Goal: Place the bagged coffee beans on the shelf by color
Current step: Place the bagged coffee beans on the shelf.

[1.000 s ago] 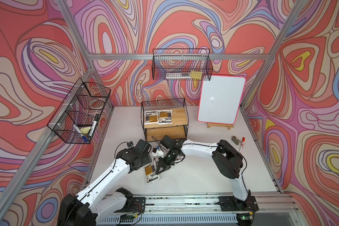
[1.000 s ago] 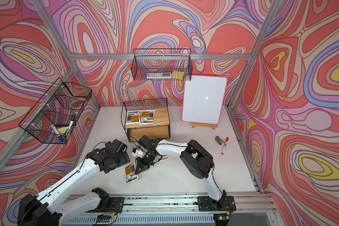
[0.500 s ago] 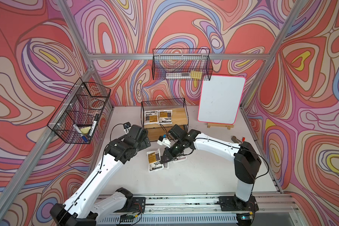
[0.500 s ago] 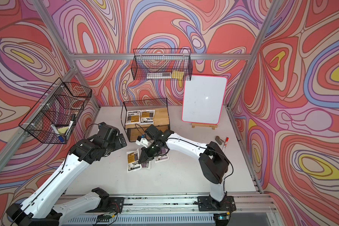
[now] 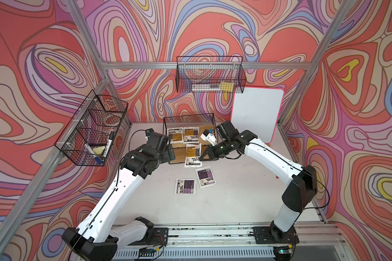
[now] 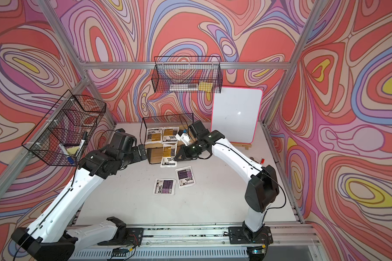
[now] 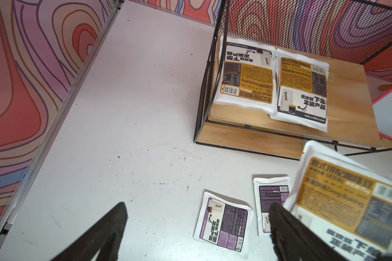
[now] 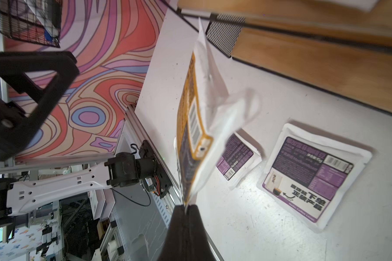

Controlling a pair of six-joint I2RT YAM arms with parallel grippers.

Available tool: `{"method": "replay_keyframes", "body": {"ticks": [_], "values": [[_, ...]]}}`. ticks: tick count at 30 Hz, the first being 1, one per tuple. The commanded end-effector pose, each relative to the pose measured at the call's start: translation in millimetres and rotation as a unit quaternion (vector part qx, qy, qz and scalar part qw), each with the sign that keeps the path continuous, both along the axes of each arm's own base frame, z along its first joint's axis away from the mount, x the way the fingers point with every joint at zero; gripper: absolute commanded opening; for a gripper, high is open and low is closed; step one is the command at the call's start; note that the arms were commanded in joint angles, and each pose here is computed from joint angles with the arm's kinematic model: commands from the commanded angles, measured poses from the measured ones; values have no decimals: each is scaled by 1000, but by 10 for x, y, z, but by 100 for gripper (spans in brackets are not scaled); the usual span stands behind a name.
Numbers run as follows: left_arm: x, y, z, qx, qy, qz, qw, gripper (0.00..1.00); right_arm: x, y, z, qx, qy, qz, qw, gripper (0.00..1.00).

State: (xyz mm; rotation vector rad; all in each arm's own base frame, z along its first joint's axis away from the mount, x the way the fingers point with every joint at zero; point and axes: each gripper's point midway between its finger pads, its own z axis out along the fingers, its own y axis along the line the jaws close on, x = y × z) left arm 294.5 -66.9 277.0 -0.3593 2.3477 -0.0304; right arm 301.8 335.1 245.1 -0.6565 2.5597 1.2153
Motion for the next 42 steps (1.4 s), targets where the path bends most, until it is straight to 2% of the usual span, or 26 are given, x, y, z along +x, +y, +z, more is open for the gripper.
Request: {"method": "replay_keyframes", "body": {"ticks": [1,6,14,21,32,33,37,38,42], "values": [[82,-72,84,-6,-11,-19,1000,99,165,-207,225,-7,-35,-25,999,0],[139,-136,52,-7,-3,-30,1000,99,528,-450,443,-9,-63,-73,995,0],[175,-195,4,-16,2,-37,999,99,990,-616,384,-45,-70,-112,990,0],[154,-181,-39,-15,3,-39,999,99,1151,-683,172,-90,-60,-122,987,0],[126,-194,-118,-26,8,-38,999,99,1294,-687,9,-115,-51,-130,984,0],[125,-197,-120,-26,8,-39,999,99,1318,-700,-13,-118,-49,-133,983,2],[117,-188,-125,-27,8,-38,999,99,1450,-751,-4,-126,-58,-157,978,36],[113,-188,-131,-27,8,-37,999,99,1486,-764,-4,-127,-61,-164,976,41],[97,-185,-135,-31,7,-35,999,99,1587,-782,19,-123,-65,-180,974,46]]}}
